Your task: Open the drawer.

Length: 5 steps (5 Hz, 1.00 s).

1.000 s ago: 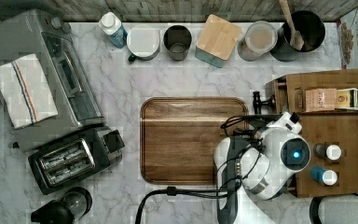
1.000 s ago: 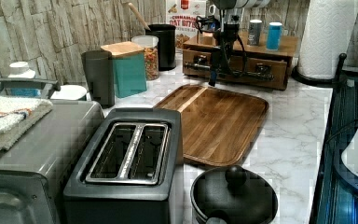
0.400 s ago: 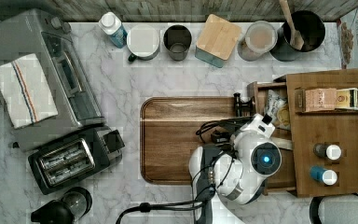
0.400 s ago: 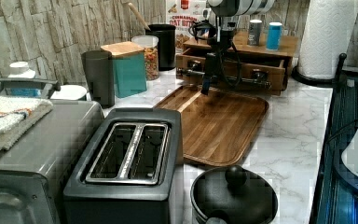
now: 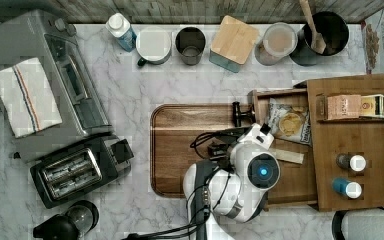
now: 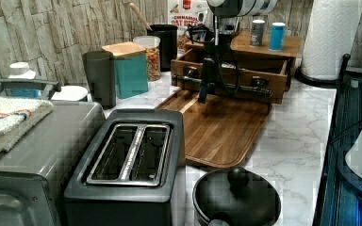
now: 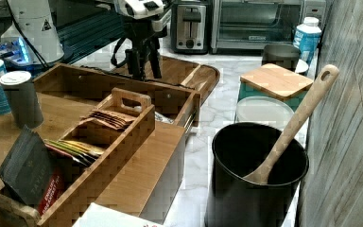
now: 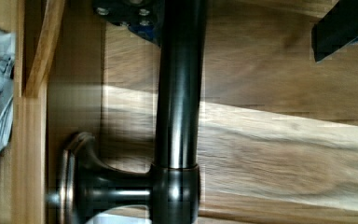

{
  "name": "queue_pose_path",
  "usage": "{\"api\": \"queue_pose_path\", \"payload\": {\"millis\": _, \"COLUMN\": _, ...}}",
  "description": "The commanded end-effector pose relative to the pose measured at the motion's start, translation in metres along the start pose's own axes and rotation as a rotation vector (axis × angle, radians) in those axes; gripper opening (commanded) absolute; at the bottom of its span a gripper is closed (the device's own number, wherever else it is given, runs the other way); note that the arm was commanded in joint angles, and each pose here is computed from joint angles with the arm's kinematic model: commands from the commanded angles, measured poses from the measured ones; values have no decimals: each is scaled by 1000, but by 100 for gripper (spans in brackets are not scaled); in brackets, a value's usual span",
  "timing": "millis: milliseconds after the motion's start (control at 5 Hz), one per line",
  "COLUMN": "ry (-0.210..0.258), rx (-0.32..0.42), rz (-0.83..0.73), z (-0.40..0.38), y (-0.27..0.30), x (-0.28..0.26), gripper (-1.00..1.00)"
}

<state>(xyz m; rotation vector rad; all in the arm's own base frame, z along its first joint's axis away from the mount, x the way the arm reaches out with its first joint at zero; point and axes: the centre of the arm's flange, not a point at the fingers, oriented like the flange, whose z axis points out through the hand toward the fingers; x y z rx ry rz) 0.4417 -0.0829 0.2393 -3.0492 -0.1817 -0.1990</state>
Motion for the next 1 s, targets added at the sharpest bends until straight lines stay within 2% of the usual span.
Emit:
{"api": "queue_pose_path", "payload": {"millis": 200, "ry": -59, "rx": 52, "rz": -67, "z": 10, "y": -144, "x": -13, "gripper": 100}}
{"api": "queue_pose_path", "payload": {"millis": 400, "ry": -21, "rx": 53, "rz": -88, "z": 2, "y": -145, "x": -16, "gripper": 100}}
{"api": "queue_pose_path", "payload": {"millis": 1000, "ry": -21, "rx": 53, "rz": -88, "z": 2, "y": -145, "x": -16, "gripper": 100}}
